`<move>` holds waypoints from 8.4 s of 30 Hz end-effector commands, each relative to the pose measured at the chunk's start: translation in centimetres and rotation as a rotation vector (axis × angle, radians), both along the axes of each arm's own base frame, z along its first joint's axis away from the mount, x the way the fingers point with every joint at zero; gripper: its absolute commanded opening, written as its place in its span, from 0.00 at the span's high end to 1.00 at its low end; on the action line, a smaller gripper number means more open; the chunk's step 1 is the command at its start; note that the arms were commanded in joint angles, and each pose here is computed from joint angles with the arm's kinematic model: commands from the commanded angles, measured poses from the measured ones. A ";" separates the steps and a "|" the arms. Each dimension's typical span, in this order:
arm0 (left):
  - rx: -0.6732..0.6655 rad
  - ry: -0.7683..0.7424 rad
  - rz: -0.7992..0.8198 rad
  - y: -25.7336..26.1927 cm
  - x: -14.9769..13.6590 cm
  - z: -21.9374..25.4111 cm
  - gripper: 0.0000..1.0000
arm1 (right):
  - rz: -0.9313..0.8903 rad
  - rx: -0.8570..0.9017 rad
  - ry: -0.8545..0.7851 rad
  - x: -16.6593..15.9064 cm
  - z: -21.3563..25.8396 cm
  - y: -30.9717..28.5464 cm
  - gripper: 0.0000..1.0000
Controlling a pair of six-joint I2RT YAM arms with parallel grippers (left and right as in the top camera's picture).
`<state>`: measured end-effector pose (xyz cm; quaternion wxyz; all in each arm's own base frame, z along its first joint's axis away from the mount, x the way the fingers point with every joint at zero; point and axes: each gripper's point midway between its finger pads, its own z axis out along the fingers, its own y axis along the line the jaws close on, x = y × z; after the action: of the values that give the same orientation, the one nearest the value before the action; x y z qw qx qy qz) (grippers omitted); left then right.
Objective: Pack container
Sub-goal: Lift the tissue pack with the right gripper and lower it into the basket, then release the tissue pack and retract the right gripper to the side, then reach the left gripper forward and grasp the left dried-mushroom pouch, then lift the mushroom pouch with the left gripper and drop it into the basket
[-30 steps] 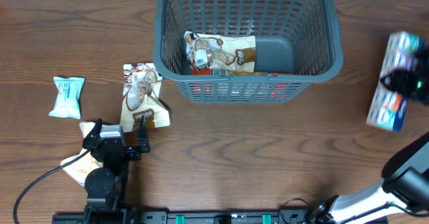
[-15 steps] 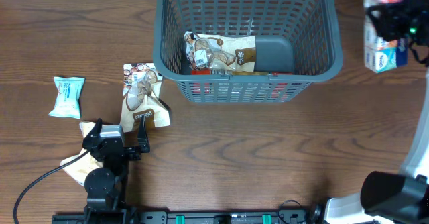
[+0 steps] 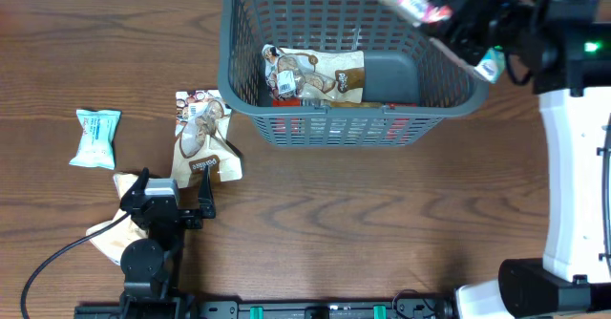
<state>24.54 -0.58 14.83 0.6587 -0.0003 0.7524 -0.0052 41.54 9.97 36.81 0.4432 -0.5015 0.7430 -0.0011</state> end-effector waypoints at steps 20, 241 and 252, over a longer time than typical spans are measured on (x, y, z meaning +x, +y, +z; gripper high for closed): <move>-0.007 0.055 -0.014 -0.3 -0.1 -1.9 0.01 | 0.196 -0.201 0.107 4.7 -9.8 4.2 0.99; 0.000 0.476 0.071 1.1 10.9 13.6 0.94 | -1.452 0.404 0.802 -10.4 -33.2 -18.6 0.01; 0.119 0.428 -0.183 -5.5 11.1 22.0 0.94 | -1.451 0.404 0.803 -10.4 -33.2 -18.6 0.01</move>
<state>35.02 -4.56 33.75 0.4585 0.0666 0.8860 -0.0157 31.01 -8.99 3.67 0.1168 0.2357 0.9645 0.0223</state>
